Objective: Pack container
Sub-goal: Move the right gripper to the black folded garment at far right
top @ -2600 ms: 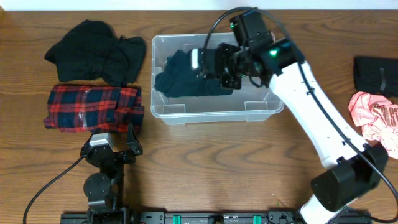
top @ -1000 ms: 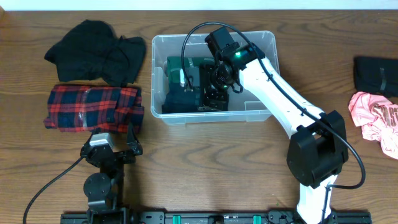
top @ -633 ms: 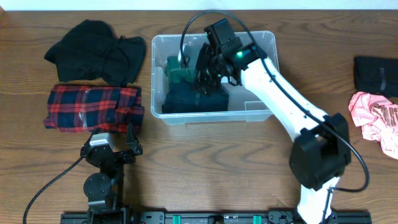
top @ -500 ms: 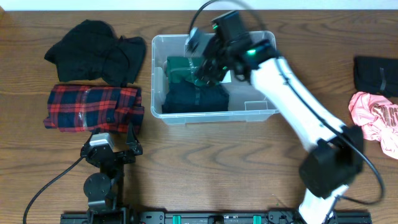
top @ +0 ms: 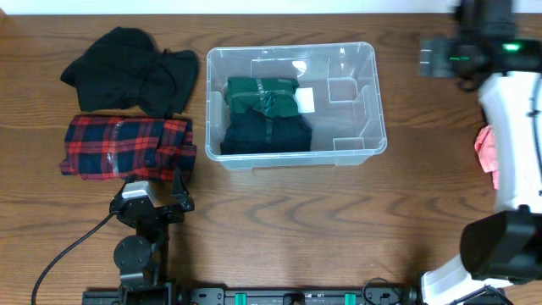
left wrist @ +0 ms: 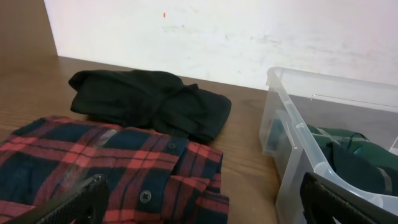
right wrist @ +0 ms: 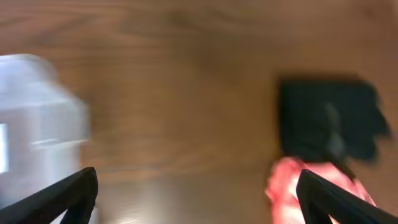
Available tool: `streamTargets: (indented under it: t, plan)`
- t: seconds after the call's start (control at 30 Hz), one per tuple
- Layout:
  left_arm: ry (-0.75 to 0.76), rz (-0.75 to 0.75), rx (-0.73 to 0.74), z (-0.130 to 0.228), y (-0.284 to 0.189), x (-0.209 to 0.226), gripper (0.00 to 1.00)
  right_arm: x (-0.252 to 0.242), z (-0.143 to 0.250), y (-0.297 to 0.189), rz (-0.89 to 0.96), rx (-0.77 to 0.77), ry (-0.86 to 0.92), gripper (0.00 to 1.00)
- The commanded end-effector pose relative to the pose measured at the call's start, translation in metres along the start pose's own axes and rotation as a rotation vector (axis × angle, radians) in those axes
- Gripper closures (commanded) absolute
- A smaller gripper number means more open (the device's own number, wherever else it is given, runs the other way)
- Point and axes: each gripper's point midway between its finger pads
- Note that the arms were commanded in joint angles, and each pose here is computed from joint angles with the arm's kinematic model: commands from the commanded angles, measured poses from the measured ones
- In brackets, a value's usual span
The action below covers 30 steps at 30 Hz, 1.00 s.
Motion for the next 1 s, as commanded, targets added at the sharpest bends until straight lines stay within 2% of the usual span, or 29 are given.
streamTargets:
  t: [0.0,0.23,0.4,0.43,0.5,0.53,0.57,0.97]
  plan:
    - [0.006,-0.029,0.039,0.014,0.001,0.008,0.02,-0.063,0.019,0.000,0.100,0.034,0.202,0.01]
    - [0.006,-0.029,0.039,0.014,0.001,0.008,0.02,-0.157,0.066,0.004,0.220,0.097,0.441,0.01]
    - [0.006,-0.029,0.039,0.014,0.001,0.008,0.02,-0.187,0.093,0.019,0.201,0.132,0.563,0.01]
    - [0.006,-0.029,0.039,0.014,0.001,0.008,0.02,-0.190,0.098,0.023,0.184,0.140,0.578,0.04]
    - [0.006,-0.029,0.039,0.014,0.001,0.008,0.02,-0.193,0.105,0.036,0.147,0.154,0.606,0.45]
    - [0.006,-0.029,0.039,0.014,0.001,0.008,0.02,-0.194,0.107,0.042,0.134,0.157,0.615,0.75]
    - [0.006,-0.029,0.039,0.014,0.001,0.008,0.02,-0.196,0.109,0.051,0.127,0.158,0.621,0.99]
    - [0.006,-0.029,0.039,0.014,0.001,0.008,0.02,-0.213,0.109,0.118,0.150,0.114,0.805,0.99]
Point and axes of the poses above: each gripper's point midway between its finger pads, its own y axis out along the fingers, its own x axis along the line the jaws close on, z = x × y, and after that the axes turned 12 degrees about -y, right-handed
